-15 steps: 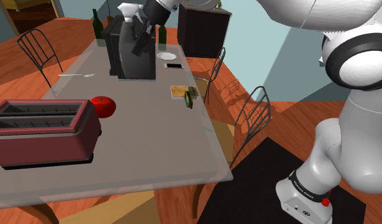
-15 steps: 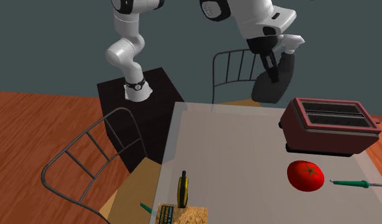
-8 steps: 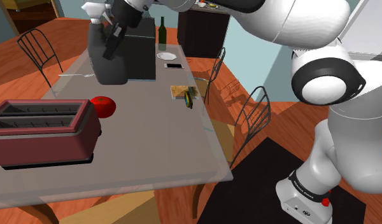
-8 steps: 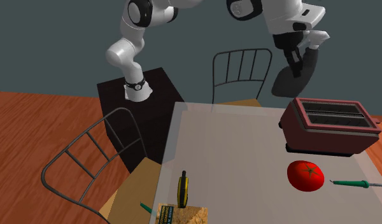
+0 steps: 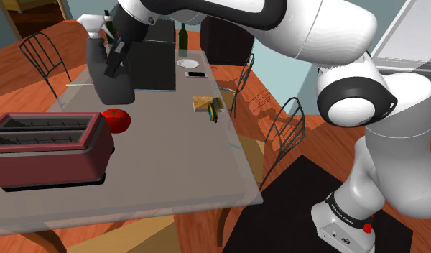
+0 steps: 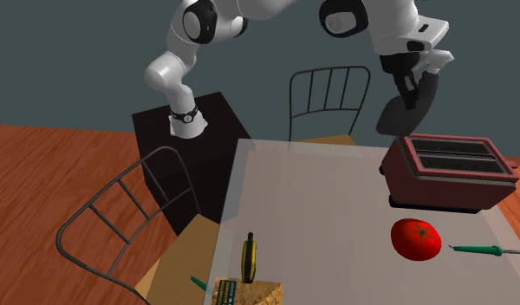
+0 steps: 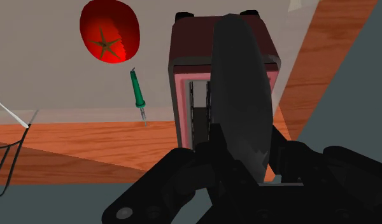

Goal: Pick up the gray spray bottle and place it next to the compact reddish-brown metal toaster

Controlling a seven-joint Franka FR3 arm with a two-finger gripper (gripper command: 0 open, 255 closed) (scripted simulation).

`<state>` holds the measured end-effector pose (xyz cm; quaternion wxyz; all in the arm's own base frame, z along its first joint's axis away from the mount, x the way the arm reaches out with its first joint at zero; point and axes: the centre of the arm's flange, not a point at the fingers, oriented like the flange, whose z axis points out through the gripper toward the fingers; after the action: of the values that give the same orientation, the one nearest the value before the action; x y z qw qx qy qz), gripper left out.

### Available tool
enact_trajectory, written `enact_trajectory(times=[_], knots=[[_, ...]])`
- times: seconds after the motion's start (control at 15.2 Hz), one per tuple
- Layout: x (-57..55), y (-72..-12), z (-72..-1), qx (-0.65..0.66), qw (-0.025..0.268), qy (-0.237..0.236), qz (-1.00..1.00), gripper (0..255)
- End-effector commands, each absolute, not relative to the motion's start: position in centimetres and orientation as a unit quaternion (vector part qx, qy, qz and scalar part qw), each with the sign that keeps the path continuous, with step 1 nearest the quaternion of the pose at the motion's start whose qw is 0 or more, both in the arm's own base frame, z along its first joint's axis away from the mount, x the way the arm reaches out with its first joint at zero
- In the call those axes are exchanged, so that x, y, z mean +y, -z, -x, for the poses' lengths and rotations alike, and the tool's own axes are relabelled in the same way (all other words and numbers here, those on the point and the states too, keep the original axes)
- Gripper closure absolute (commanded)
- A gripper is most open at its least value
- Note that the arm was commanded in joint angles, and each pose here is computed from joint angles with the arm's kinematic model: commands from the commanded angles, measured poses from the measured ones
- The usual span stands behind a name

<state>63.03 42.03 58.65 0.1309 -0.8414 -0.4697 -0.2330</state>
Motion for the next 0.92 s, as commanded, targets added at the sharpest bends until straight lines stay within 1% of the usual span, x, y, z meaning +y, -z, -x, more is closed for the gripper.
enact_trajectory(times=[0.0, 0.86], knots=[[42.0, -57.6, -63.0, -0.470, 0.131, 0.233, 0.841, 255], [42.0, -50.7, -63.0, -0.470, 0.131, 0.233, 0.841, 255]])
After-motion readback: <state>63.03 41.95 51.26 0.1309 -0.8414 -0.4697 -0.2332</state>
